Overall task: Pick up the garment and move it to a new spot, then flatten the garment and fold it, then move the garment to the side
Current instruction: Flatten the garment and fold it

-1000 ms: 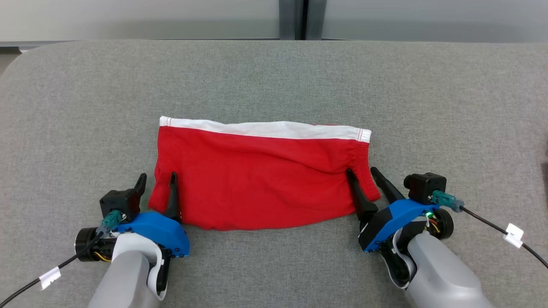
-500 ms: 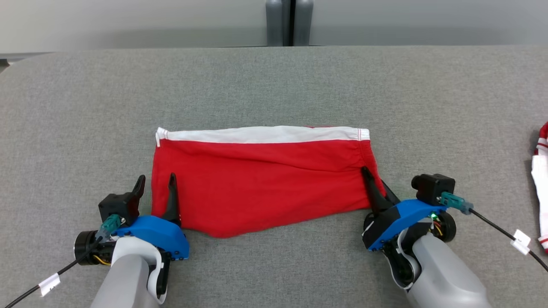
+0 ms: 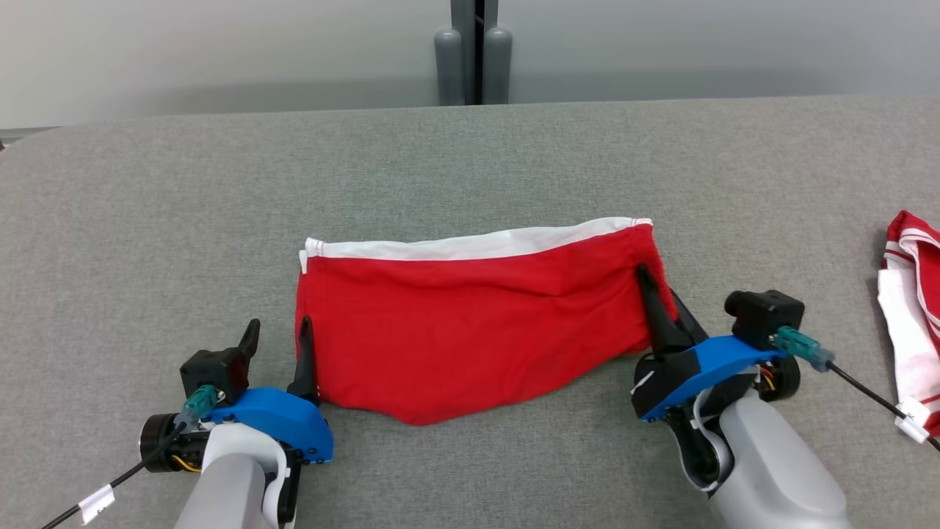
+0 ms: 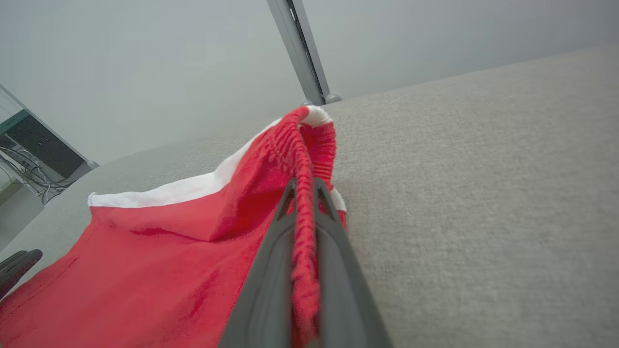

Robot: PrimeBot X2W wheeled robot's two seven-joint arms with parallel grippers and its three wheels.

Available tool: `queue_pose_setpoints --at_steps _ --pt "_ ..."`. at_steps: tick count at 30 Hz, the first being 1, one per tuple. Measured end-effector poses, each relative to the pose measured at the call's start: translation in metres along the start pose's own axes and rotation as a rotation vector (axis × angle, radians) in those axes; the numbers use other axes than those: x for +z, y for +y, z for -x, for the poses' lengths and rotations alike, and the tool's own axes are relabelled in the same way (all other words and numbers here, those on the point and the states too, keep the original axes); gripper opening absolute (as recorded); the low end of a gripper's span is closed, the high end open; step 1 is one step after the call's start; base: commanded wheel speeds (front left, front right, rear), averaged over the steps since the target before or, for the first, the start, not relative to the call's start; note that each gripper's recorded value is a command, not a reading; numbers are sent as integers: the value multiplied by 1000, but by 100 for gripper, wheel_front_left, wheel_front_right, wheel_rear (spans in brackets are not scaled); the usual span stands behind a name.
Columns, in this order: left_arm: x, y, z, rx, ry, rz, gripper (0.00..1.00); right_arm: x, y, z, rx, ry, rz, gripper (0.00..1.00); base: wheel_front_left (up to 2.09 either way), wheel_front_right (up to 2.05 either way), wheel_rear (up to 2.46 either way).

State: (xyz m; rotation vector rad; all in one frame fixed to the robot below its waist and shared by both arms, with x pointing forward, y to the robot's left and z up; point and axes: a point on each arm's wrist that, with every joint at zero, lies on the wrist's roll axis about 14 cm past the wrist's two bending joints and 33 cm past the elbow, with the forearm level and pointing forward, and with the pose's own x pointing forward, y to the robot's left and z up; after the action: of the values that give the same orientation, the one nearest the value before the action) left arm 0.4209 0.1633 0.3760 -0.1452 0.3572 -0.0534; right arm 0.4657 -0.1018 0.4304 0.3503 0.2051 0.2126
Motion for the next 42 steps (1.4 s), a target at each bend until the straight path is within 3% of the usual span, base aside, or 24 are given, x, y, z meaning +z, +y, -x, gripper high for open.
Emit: queue_pose_setpoints --at_steps 5,15,28,29,30,33,37,42 --pt "-1 5 8 11 0 6 100 3 52 -8 160 -9 34 0 0 0 0" --pt "3 39 43 102 -29 47 100 -30 162 -20 483 94 118 0 0 0 0" --pt "-17 79 96 275 -8 127 100 -98 233 -30 700 274 247 0 0 0 0" --pt "-19 81 98 285 -3 128 100 -101 237 -32 709 280 247 36 0 0 0" --pt "-20 82 100 293 0 132 100 -103 239 -33 715 283 246 100 0 0 0" --pt "-23 86 101 313 7 133 100 -95 251 -39 734 255 206 100 0 0 0" --pt "-17 80 91 294 -5 123 100 -56 256 -49 725 130 145 100 0 0 0" --pt "-10 67 73 244 -17 98 100 -23 220 -52 620 15 94 100 0 0 0"
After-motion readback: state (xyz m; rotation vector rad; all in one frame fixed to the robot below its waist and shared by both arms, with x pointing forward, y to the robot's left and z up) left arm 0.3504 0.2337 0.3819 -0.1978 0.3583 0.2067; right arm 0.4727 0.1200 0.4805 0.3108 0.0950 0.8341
